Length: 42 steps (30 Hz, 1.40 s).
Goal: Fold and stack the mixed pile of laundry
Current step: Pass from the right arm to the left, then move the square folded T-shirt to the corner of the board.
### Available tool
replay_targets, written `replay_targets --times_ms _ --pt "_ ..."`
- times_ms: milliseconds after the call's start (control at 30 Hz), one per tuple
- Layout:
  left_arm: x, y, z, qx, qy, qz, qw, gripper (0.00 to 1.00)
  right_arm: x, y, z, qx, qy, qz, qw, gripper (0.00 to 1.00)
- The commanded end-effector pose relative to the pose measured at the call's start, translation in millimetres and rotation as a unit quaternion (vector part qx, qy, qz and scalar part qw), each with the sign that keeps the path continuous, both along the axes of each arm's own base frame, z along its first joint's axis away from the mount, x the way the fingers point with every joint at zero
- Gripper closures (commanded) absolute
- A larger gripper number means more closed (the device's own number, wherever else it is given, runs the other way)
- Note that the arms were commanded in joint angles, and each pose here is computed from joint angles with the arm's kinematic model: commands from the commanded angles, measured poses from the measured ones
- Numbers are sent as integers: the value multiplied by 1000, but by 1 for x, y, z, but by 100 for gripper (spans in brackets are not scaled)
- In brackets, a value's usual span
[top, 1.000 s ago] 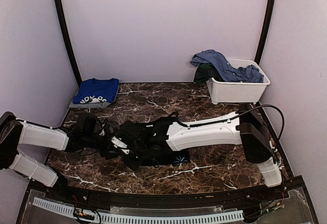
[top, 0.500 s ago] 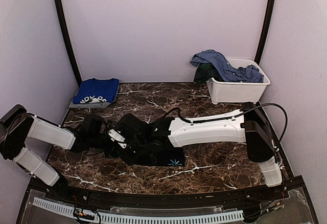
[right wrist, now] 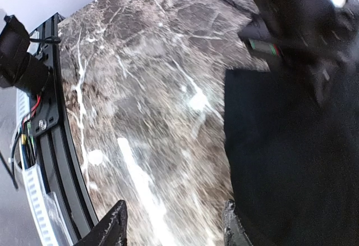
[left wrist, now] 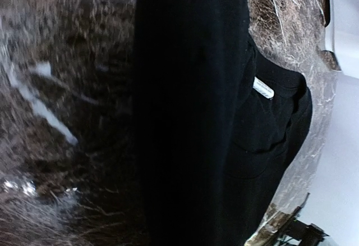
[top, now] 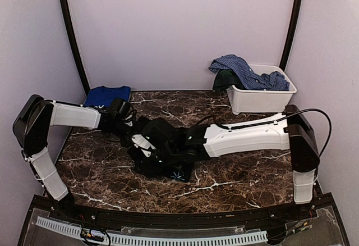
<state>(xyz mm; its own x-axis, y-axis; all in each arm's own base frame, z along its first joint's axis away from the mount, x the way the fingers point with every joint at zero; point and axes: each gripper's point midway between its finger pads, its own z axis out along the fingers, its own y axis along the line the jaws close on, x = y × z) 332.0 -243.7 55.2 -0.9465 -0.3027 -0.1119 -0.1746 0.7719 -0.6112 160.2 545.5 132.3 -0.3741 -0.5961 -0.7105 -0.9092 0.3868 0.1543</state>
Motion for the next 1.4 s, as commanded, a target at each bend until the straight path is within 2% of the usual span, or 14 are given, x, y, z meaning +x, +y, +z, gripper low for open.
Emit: replay_targets --times_ms 0,100,200,433,633,733,933,1367 --pt "11 29 6 146 -20 -94 985 100 21 -36 49 73 11 -43 996 44" --pt "47 38 29 206 -62 -109 970 100 24 -67 55 75 6 -64 995 44" --pt "68 57 30 258 -52 -125 957 100 25 -94 52 69 10 -82 994 44" --pt "142 90 70 313 -120 -100 937 100 28 -137 49 66 6 -127 990 42" --pt "182 103 104 359 -166 -107 912 100 29 -148 40 58 10 -141 988 38" --pt "197 109 127 363 -189 -98 907 100 28 -147 37 57 14 -142 988 38" --pt "210 127 158 375 -206 -76 901 100 28 -148 36 60 17 -145 987 37" --pt "212 149 205 395 -236 -57 886 100 28 -146 35 59 20 -143 988 37"
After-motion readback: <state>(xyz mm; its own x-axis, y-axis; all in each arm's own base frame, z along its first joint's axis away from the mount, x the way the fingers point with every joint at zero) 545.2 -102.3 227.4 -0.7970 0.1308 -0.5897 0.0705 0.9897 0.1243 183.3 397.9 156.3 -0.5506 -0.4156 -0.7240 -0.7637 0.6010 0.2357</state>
